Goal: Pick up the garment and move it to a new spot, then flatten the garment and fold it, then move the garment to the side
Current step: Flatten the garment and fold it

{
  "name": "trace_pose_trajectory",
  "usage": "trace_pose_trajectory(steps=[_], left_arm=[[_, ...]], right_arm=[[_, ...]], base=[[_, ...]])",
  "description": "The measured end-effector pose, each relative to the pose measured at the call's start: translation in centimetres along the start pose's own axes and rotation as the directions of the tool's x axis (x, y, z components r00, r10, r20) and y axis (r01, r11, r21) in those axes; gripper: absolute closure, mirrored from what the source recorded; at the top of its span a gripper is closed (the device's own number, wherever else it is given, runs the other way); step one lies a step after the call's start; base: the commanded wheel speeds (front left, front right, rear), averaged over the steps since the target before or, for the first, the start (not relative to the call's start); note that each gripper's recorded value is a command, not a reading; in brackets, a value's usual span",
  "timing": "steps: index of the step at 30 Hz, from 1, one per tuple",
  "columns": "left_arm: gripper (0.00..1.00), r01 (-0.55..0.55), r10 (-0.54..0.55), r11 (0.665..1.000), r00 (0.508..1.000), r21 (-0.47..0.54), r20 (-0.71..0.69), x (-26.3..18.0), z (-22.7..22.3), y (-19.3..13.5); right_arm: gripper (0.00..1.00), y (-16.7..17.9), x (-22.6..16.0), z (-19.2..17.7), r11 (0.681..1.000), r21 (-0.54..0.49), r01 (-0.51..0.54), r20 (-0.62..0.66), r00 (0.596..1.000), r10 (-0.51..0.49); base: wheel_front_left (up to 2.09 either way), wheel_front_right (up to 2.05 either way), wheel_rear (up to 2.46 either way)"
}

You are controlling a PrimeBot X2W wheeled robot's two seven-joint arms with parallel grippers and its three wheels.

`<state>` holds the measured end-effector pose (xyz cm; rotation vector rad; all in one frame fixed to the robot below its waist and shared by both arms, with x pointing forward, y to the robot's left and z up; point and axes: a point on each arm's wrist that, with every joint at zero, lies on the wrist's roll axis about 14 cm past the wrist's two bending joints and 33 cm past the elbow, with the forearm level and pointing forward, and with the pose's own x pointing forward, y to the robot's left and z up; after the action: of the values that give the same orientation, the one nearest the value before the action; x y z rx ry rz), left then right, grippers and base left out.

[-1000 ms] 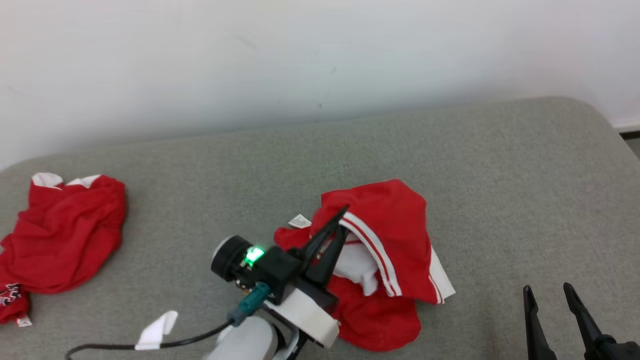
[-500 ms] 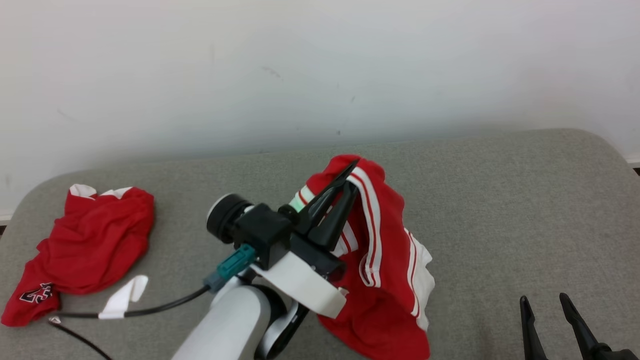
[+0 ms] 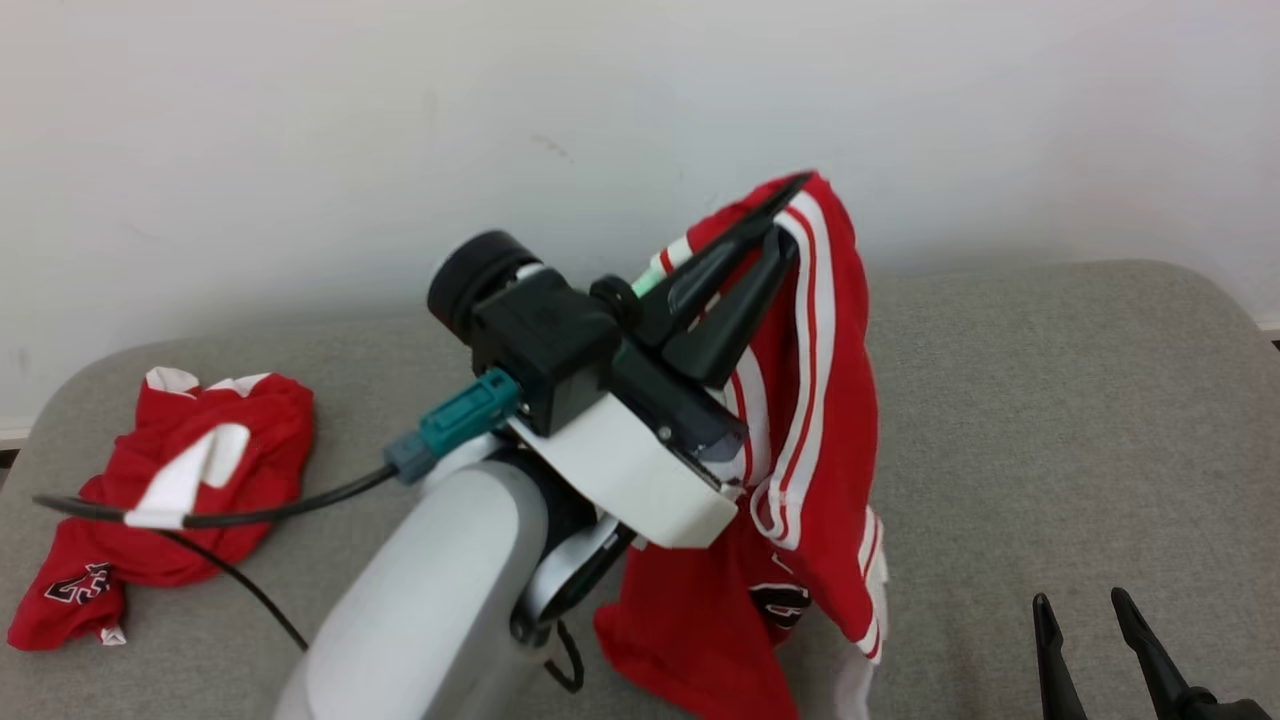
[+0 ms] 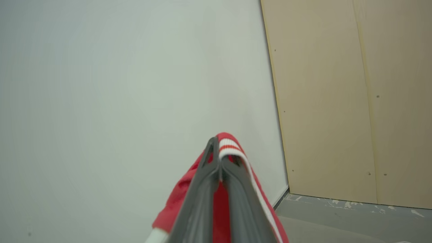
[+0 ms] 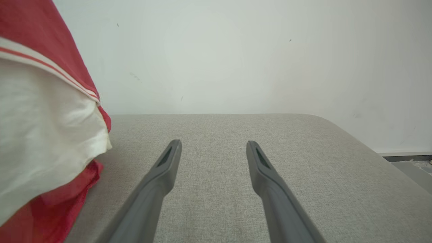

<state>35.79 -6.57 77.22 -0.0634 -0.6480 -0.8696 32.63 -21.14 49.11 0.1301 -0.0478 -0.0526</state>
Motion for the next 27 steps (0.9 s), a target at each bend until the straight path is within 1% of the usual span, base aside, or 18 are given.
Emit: trace_pose_trajectory(steps=[4, 13, 19, 23, 25, 27], left_arm=[[1.0, 0.003, -0.003, 1.0, 0.999, 0.02, 0.035, 0.6, 1.9, 0.5], [1.0, -0.07, 0.065, 0.994, 0.996, 0.088, 0.058, 0.1, 4.9, 4.5], [1.0, -0.088, 0.084, 0.994, 0.995, 0.072, 0.059, 0.3, 5.8, 6.2], [1.0, -0.072, 0.072, 0.997, 0.997, 0.004, 0.015, 0.8, 3.6, 6.1], [1.0, -0.056, 0.054, 0.998, 0.998, -0.039, -0.035, 1.0, 1.2, 5.4], [1.0, -0.044, 0.035, 0.994, 0.995, -0.105, -0.091, 1.1, -1.9, 4.5]], right_arm=[[0.0, -0.1, -0.1, -0.1, 1.0, 0.0, 0.003, -0.002, 1.0, -0.003], [0.0, 0.0, 0.0, -0.1, 1.0, 0.0, 0.001, -0.004, 1.0, -0.001], [0.0, 0.2, 0.2, -0.2, 1.0, 0.0, -0.006, -0.007, 1.0, 0.006], [0.0, 0.4, 0.3, -0.2, 1.0, 0.003, -0.011, -0.007, 1.0, 0.011], [0.0, 0.2, 0.4, -0.2, 1.0, 0.006, -0.004, -0.008, 1.0, 0.004], [0.0, 0.0, 0.2, -0.5, 1.0, 0.011, 0.006, -0.018, 1.0, -0.006]], base=[[0.0, 0.0, 0.0], [0.0, 0.0, 0.0], [0.0, 0.0, 0.0], [0.0, 0.0, 0.0], [0.0, 0.0, 0.0], [0.0, 0.0, 0.0]])
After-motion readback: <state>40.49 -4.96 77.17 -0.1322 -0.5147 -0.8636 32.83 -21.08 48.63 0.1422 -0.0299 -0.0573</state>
